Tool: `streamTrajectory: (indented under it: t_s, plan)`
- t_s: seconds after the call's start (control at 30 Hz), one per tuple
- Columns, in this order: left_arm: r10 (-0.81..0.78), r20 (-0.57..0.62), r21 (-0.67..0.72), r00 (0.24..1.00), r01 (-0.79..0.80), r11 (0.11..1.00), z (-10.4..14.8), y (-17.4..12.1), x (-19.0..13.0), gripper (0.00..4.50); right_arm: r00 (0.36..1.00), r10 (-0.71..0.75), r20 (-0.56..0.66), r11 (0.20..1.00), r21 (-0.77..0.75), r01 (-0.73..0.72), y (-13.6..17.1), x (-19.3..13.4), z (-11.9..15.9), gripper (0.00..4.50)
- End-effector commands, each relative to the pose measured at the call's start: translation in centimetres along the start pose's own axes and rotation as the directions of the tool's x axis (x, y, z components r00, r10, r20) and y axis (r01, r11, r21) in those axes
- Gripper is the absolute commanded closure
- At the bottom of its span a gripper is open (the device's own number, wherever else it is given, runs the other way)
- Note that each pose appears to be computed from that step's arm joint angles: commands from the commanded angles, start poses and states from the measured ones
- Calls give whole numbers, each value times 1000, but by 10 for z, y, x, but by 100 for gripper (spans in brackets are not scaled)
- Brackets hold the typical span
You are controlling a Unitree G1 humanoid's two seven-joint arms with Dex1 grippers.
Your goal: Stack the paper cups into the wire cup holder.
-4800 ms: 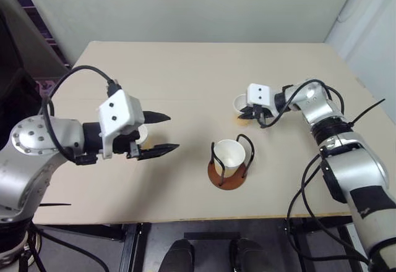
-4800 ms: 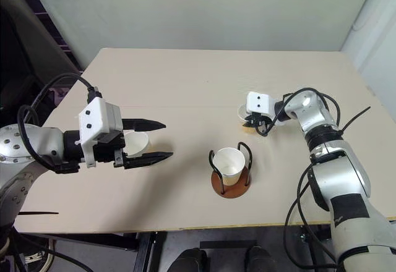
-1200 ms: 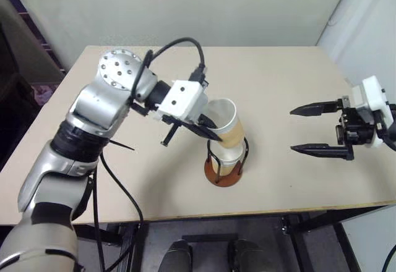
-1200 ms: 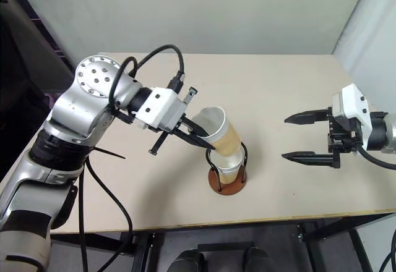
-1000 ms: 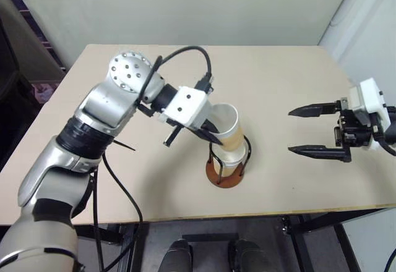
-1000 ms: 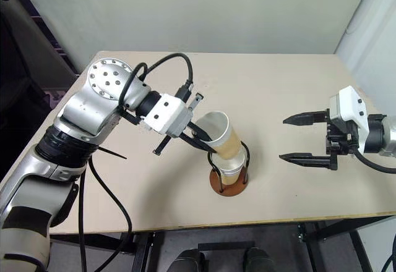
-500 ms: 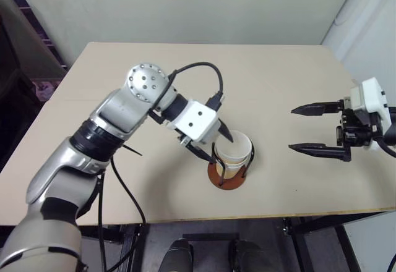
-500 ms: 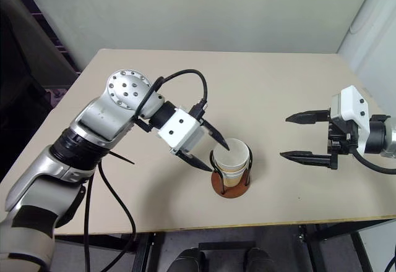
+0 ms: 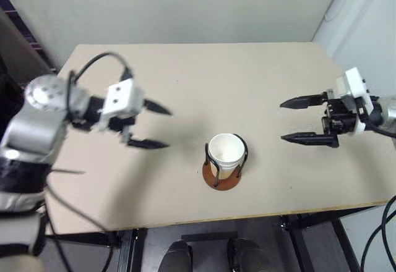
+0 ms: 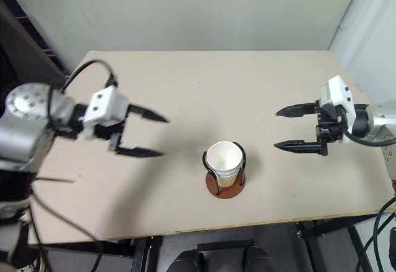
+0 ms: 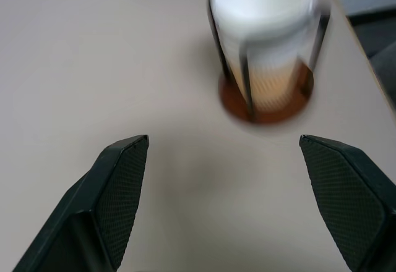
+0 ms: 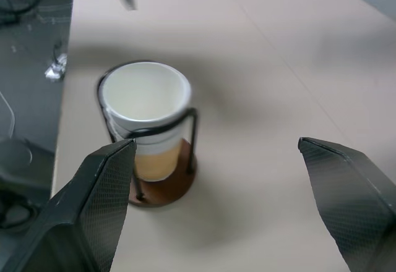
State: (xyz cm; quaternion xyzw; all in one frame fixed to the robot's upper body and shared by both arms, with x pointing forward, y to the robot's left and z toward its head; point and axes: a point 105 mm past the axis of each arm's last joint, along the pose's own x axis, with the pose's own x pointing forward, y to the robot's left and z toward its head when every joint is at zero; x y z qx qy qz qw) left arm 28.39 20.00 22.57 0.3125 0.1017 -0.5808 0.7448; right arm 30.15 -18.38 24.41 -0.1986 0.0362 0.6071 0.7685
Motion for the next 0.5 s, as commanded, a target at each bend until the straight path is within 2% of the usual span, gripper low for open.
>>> streamTrajectory:
  t_s: [0.03, 0.23, 0.5]
  plan:
    - [42, 22, -27, 999, -42, 999, 3, -13, -13, 33, 1000, -2, -10, 1000, -23, 1, -9, -6, 1, 13]
    - [126, 23, -162, 992, -121, 979, -18, -25, -23, 33, 1000, 17, -25, 1000, 3, -17, -11, -8, -6, 13]
    - [147, 21, -180, 989, -141, 974, -18, -25, -20, 33, 999, 40, -16, 999, 4, -40, -12, -6, -4, 13]
